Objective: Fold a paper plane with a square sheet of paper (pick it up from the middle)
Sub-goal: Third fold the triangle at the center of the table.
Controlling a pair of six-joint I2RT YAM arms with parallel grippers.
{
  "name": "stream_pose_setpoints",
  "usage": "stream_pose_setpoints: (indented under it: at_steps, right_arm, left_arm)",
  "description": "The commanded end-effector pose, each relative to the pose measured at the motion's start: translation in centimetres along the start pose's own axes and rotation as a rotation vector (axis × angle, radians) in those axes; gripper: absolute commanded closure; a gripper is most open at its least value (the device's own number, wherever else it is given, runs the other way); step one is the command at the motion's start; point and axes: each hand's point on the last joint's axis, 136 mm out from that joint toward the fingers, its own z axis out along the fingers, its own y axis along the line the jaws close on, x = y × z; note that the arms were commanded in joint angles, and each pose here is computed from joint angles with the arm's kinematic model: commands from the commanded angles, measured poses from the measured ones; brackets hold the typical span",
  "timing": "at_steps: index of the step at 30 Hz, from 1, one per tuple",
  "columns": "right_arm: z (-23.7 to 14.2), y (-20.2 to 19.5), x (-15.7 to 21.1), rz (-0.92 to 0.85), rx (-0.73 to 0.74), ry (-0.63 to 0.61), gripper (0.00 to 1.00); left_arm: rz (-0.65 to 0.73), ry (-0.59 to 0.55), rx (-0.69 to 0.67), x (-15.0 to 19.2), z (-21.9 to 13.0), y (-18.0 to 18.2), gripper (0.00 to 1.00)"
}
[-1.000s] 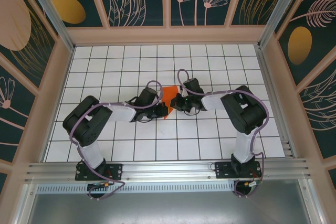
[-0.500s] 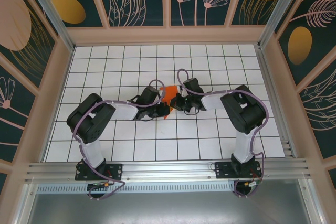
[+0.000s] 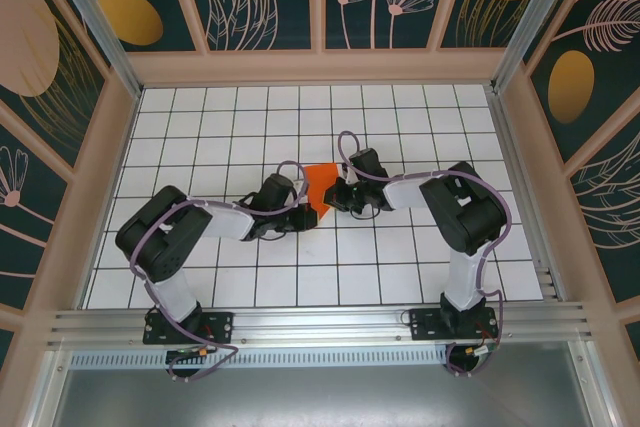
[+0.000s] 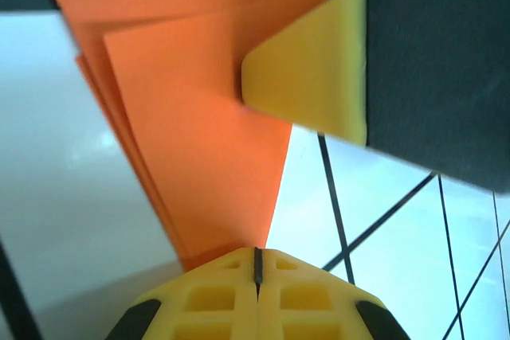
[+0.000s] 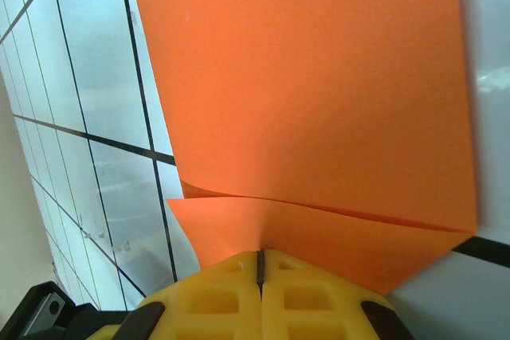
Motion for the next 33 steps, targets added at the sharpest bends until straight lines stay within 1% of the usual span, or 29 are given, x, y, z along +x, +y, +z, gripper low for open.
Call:
stream_pose_setpoints:
  at_steps: [1, 2, 6, 8, 11, 12, 14, 16, 18, 21, 24, 26, 27, 30, 33]
  right_arm:
    - [0.8, -5.0, 1.8, 0.083, 0.153, 0.038, 1.0]
    - [0.8, -4.9, 1.8, 0.082, 0.151, 0.038, 1.0]
    - [0.6, -4.2, 1.5, 0.075, 0.133, 0.031, 1.0]
    - [0.3, -3.4, 1.1, 0.068, 0.115, 0.016, 1.0]
    - [-0.5, -1.2, -0.1, 0.044, 0.069, -0.02, 1.0]
    - [-0.9, -0.3, -0.6, 0.036, 0.049, -0.037, 0.99]
    - [-1.6, 1.2, -1.5, 0.02, 0.015, -0.068, 0.93]
    - [-2.6, 2.5, -2.1, 0.007, -0.014, -0.102, 0.85]
    - [-3.5, 3.4, -2.6, 0.001, -0.033, -0.126, 0.78]
    - [-4.5, 3.8, -2.7, 0.002, -0.036, -0.154, 0.74]
    - [-5.5, 2.8, -2.8, 0.032, -0.008, -0.192, 0.69]
    - [-5.9, 2.0, -2.4, 0.049, 0.013, -0.208, 0.66]
    - [-6.6, 0.9, -3.2, 0.076, 0.024, -0.233, 0.65]
    - [-6.8, -0.3, -3.0, 0.1, 0.035, -0.229, 0.62]
    - [-6.4, -0.8, -2.7, 0.108, 0.038, -0.21, 0.62]
  left_arm:
    - [-0.027, 0.139, -0.077, 4.3, -0.8, 2.4, 1.0]
    - [-0.024, 0.141, -0.081, 4.2, -0.9, 2.4, 0.99]
    - [0.012, 0.085, -0.05, 2.4, -1.7, 0.7, 0.99]
    - [0.022, 0.037, -0.054, 0.9, -2.1, -0.1, 0.99]
    - [0.009, -0.079, -0.074, -2.3, -2.9, -1.1, 0.99]
    - [0.005, -0.116, -0.062, -3.2, -3.1, -1.8, 0.99]
    - [-0.012, -0.172, -0.039, -4.7, -3.4, -2.7, 0.99]
    - [-0.031, -0.209, -0.03, -6.0, -3.3, -3.2, 0.99]
    - [-0.061, -0.219, -0.034, -6.7, -3.0, -3.3, 0.99]
    - [-0.083, -0.205, -0.024, -7.4, -2.2, -3.9, 0.99]
    - [-0.095, -0.217, -0.101, -8.0, -1.8, -2.6, 0.99]
    - [-0.107, -0.205, -0.153, -7.7, -1.1, -1.3, 0.99]
    - [-0.11, -0.199, -0.158, -7.6, -0.9, -1.1, 0.99]
    - [-0.121, -0.175, -0.177, -7.3, 0.0, -0.4, 0.99]
    - [-0.132, -0.172, -0.228, -7.1, 0.4, 0.8, 1.0]
